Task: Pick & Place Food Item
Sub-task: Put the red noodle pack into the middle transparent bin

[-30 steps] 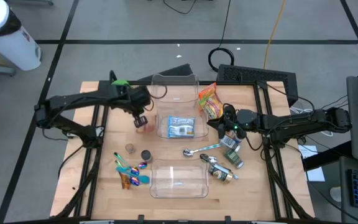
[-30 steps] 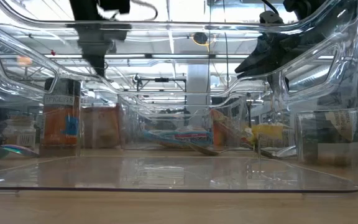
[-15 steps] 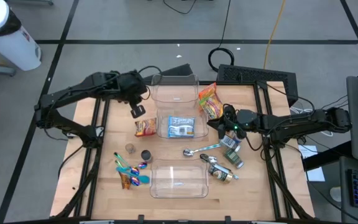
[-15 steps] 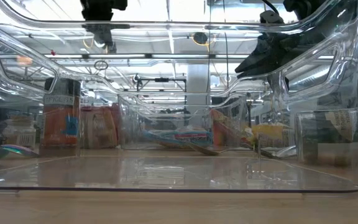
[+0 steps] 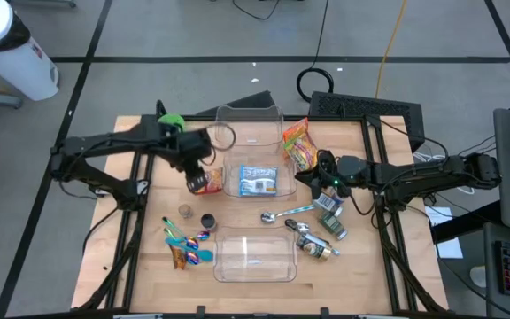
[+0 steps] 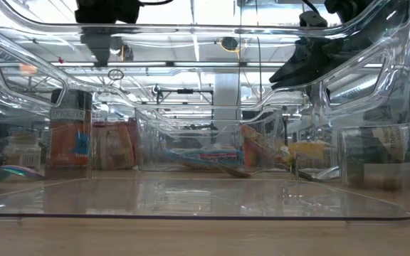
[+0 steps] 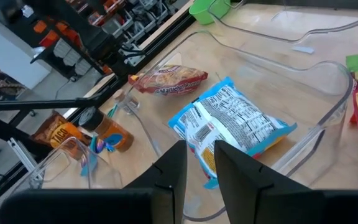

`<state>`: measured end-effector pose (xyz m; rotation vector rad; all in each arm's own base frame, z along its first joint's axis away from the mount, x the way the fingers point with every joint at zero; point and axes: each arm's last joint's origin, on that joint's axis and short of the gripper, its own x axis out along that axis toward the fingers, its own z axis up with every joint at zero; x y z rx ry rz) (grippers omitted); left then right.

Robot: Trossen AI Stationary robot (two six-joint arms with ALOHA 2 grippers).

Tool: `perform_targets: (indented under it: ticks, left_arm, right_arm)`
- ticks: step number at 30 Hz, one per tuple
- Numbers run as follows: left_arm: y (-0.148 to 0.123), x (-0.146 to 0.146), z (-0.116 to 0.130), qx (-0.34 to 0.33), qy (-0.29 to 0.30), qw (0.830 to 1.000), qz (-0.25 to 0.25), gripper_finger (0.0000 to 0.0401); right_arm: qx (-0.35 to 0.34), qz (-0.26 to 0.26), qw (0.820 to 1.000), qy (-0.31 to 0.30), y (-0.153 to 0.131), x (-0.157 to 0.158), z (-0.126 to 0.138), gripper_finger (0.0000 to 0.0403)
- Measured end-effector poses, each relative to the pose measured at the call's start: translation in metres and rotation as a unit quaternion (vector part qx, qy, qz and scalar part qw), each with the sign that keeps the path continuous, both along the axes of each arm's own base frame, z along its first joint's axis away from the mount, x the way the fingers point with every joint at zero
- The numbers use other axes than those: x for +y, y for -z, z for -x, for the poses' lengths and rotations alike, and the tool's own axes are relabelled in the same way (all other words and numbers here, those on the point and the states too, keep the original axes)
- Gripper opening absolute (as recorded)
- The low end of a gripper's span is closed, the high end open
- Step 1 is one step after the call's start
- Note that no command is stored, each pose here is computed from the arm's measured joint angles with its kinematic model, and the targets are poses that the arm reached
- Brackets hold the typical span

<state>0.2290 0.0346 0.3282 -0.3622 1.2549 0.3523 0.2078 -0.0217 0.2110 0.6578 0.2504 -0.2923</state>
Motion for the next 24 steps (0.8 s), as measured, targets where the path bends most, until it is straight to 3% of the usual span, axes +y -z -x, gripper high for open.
perform_targets:
  ticks: [8,15,24]
  left_arm:
    - [0.039,-0.034,0.0,0.049,0.017,0.998,-0.035,0.0215]
    - [0.068,-0.05,-0.005,0.016,0.034,0.996,-0.075,0.0216]
    - [0.102,-0.051,-0.007,-0.01,0.03,0.996,-0.083,0.0216]
  right_arm:
    - [0.002,0.011,1.0,-0.004,0.0,0.0,0.0,0.0075]
    - [0.002,0.012,1.0,-0.004,0.0,0.0,0.0,0.0075]
    - [0.002,0.012,1.0,-0.004,0.0,0.0,0.0,0.0075]
